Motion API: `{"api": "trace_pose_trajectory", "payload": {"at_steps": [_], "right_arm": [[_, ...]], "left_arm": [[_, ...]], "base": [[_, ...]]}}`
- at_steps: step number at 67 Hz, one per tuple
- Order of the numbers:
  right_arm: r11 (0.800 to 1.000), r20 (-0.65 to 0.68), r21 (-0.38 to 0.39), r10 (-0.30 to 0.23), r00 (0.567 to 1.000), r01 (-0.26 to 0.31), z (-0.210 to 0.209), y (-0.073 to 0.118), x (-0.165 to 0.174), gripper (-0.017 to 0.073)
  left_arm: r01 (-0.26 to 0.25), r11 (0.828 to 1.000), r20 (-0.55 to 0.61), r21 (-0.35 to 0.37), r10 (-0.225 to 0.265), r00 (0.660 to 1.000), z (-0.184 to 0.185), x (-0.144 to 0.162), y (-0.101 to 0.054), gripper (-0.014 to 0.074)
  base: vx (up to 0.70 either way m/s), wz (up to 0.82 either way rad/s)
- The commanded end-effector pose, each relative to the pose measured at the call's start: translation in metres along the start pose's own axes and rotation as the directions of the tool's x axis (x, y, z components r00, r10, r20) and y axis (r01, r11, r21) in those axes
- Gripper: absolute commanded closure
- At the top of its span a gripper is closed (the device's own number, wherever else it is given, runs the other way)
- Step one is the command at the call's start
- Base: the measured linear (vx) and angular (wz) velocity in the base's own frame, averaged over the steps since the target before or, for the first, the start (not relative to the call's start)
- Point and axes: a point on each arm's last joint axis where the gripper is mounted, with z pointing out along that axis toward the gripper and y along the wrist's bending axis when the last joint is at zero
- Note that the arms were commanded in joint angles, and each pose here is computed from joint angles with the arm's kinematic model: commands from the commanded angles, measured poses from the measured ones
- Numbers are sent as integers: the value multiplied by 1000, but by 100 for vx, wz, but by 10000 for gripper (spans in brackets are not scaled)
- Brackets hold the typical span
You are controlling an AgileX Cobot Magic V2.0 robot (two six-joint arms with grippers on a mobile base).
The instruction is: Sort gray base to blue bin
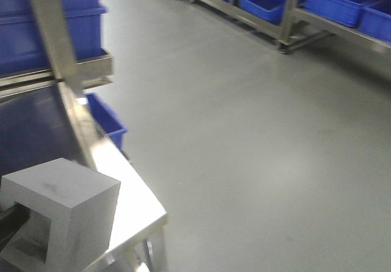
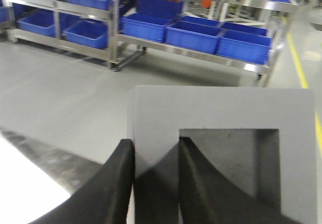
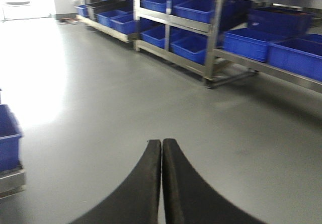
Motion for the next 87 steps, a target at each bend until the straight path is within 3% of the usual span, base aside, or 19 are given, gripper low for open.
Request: {"api": "trace_pose_trajectory", "payload": {"at_steps": [1,64,87], "right_arm": [[1000,76,8,-15,997,14,0,0,-5,564],[1000,73,8,-15,997,14,0,0,-5,564],[1000,73,8,-15,997,14,0,0,-5,564]], "left_arm": [[6,999,122,53,-12,992,-3,-19,-6,601],[6,999,122,53,-13,992,-3,-19,-6,601],[6,999,122,53,-13,992,-3,-19,-6,601]], "base": [[-6,-68],[1,-82],[14,-45]]}}
